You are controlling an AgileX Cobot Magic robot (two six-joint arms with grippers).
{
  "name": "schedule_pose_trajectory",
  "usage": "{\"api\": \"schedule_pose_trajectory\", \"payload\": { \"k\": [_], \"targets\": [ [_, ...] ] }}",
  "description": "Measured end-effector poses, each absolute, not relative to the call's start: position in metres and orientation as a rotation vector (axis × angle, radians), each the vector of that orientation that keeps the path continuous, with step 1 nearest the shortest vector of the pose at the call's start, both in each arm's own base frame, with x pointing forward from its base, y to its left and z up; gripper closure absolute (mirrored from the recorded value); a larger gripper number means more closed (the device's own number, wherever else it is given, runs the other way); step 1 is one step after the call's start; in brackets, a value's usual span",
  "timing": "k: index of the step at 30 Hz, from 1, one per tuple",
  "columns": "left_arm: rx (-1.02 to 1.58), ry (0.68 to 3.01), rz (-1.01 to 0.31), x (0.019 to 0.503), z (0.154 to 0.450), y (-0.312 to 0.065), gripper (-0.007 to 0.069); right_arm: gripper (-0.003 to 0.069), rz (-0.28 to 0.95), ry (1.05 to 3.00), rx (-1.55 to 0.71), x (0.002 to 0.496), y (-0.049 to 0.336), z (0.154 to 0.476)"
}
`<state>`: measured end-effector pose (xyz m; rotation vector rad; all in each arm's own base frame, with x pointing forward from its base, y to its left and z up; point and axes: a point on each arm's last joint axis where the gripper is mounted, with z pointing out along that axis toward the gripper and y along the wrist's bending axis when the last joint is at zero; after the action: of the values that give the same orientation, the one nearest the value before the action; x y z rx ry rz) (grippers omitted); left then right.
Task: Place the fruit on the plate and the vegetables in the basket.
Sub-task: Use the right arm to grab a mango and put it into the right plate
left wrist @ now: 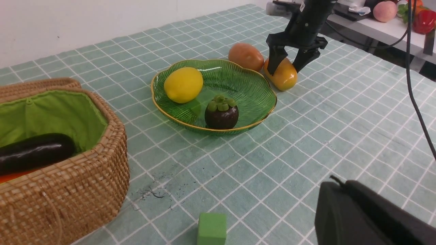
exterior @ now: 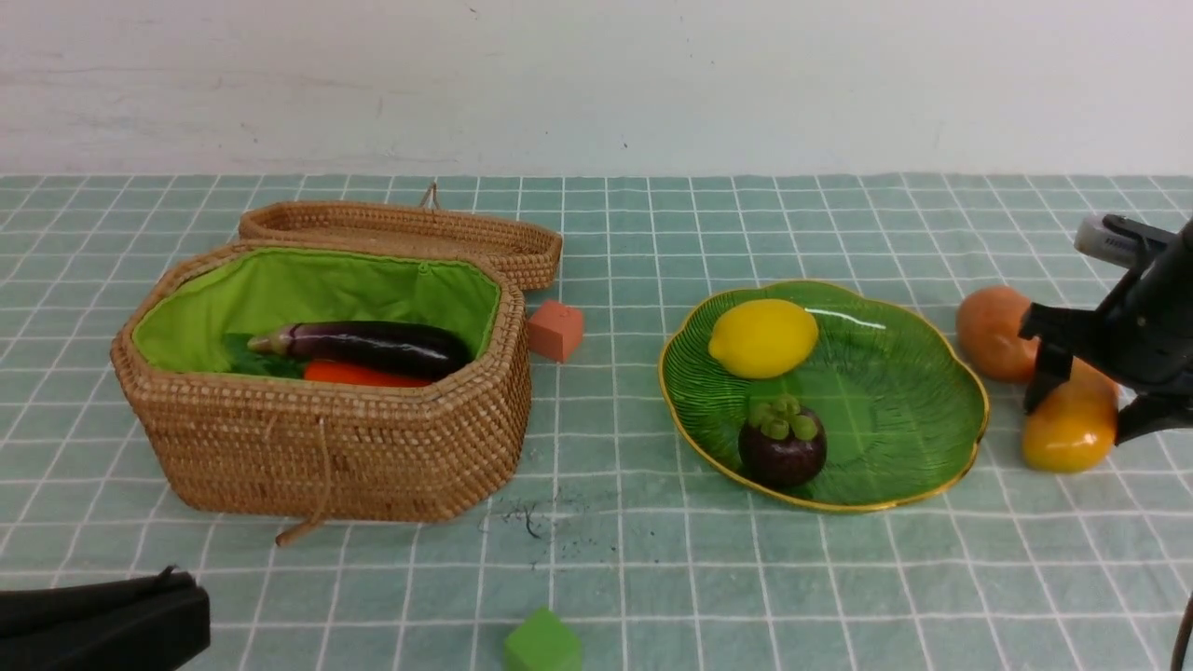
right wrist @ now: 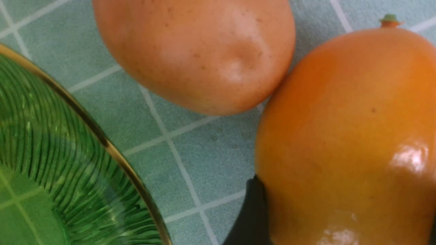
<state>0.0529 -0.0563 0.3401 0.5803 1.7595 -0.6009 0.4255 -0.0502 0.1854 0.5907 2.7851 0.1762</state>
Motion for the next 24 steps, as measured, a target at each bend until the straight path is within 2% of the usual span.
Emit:
{"api": "schedule_pose_trajectory", "payload": {
  "k": [11,15,24],
  "targets": [
    [0.589,1.767,-0.605,0.052,0.339,-0.057,0.0634,0.0074,0.184,2.817,0.523,0.431,-0.05,0.171],
    [0.602,1.779,-0.612,0.051,0.338,-0.057,0.0634,0.0106,0.207,2.827,0.467,0.433,-0.048,0.165],
    [0.597,1.774,-0.609,0.052,0.339,-0.057,0.0634,0.011,0.186,2.892,0.373,0.425,-0.048,0.169]
  ]
}}
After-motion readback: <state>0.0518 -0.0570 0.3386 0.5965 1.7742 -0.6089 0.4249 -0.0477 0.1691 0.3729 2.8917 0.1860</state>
